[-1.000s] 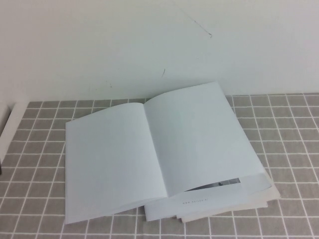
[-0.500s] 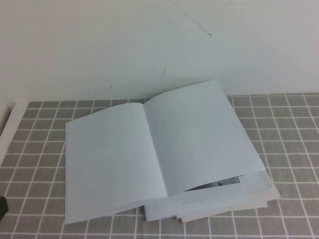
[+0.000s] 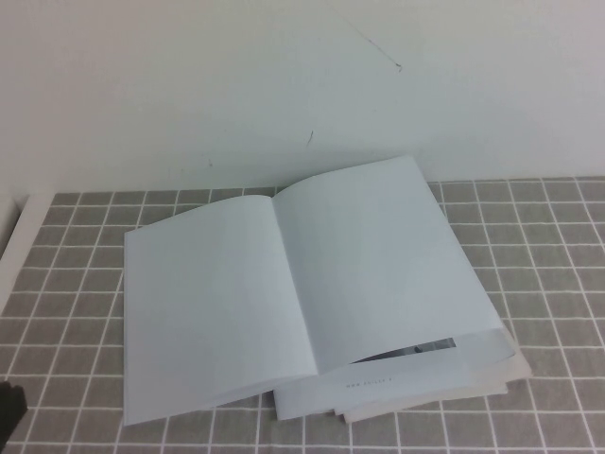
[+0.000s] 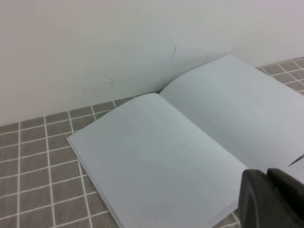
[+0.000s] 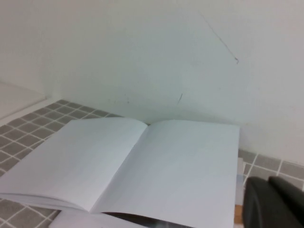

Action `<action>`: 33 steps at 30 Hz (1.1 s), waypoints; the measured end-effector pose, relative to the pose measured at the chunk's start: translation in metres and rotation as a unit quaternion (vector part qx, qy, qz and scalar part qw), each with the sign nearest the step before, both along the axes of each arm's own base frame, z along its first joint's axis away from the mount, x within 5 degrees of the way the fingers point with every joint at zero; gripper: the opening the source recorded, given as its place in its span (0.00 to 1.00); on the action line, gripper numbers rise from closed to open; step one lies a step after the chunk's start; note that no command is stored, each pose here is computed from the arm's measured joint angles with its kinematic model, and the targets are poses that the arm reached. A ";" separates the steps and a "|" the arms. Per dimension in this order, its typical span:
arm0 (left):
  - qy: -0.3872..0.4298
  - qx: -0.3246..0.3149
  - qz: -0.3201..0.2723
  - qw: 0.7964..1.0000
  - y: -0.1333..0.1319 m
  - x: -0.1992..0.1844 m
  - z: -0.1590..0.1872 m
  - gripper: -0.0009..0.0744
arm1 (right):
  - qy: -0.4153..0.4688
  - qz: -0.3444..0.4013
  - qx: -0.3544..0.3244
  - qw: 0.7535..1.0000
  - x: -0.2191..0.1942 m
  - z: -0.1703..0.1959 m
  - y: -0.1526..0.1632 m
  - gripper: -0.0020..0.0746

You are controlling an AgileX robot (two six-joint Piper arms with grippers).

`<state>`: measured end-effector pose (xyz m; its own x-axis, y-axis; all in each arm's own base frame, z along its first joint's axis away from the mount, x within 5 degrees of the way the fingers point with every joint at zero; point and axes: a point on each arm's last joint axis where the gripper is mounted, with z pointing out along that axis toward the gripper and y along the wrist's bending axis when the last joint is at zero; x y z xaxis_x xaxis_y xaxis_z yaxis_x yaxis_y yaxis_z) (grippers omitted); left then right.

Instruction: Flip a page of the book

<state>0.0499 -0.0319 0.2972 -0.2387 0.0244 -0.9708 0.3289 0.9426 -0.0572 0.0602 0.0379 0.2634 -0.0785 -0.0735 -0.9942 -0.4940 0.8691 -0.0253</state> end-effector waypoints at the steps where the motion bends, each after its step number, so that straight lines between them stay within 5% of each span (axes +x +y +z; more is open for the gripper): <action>1: -0.002 0.000 0.002 1.000 0.000 0.000 0.000 0.01 | -0.001 -0.003 0.003 1.000 0.000 -0.001 0.000 0.02; 29: 0.031 0.013 -0.024 0.999 -0.003 -0.004 -0.006 0.01 | 0.064 0.059 -0.025 0.996 -0.007 -0.014 0.008 0.02; 33: -0.014 0.025 0.034 0.999 0.006 -0.006 -0.013 0.01 | 0.064 0.059 -0.025 0.996 -0.008 -0.014 0.008 0.02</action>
<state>0.0441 -0.0255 0.2838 -0.2144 0.0586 -0.9750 0.2650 0.9642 -0.0004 0.0527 0.0461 0.2496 -0.1929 -0.1390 -0.9713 -0.5951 0.8036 0.0032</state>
